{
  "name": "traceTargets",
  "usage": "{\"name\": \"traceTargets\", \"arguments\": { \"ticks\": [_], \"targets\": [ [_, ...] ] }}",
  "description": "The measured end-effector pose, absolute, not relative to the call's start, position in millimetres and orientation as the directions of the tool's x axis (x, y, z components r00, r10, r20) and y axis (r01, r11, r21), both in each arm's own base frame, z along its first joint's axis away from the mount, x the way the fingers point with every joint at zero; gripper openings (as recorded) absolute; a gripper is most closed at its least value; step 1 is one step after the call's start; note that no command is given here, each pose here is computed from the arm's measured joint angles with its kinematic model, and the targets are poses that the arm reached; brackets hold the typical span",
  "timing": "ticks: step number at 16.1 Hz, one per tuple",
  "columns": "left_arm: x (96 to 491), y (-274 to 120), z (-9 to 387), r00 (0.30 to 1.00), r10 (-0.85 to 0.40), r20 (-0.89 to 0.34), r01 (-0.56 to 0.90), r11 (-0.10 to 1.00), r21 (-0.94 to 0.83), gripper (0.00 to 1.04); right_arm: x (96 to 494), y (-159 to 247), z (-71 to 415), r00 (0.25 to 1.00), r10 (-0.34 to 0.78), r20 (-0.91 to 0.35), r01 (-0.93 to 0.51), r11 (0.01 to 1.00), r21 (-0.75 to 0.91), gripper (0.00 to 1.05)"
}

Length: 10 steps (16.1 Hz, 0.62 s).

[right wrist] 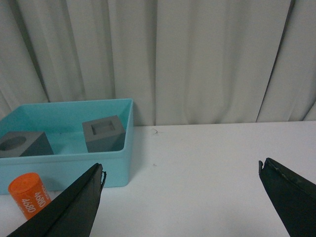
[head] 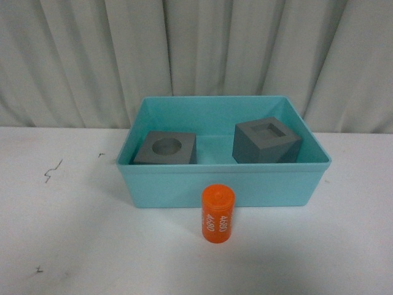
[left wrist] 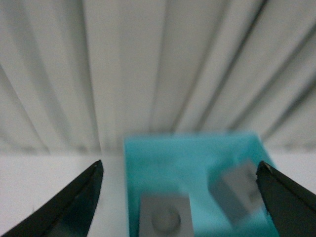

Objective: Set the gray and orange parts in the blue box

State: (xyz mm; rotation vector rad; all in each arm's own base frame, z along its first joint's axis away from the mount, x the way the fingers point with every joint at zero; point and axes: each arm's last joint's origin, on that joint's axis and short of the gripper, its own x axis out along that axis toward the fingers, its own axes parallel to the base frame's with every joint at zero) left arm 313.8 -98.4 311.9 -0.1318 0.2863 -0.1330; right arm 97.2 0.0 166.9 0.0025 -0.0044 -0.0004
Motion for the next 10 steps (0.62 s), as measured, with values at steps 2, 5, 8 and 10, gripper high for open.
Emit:
{"name": "traceTargets", "arguments": {
  "ticks": [2, 5, 8, 10],
  "targets": [
    [280, -71, 301, 1.0, -0.016, -0.018, 0.015, 0.997, -0.071, 0.72, 97, 0, 167, 1.0, 0.0, 0.004, 0.0, 1.0, 0.002, 0.98],
    [240, -42, 253, 1.0, 0.006, 0.008, -0.006, 1.0, -0.026, 0.36, 97, 0, 167, 1.0, 0.0, 0.005, 0.0, 1.0, 0.002, 0.98],
    [208, -26, 225, 1.0, 0.003, 0.005, -0.003, 1.0, -0.02, 0.01, 97, 0, 167, 1.0, 0.0, 0.004, 0.0, 1.0, 0.002, 0.98],
    [191, -18, 210, 1.0, 0.008, -0.004, -0.008, 1.0, -0.015, 0.02, 97, 0, 167, 1.0, 0.0, 0.004, 0.0, 1.0, 0.002, 0.98]
  ]
}}
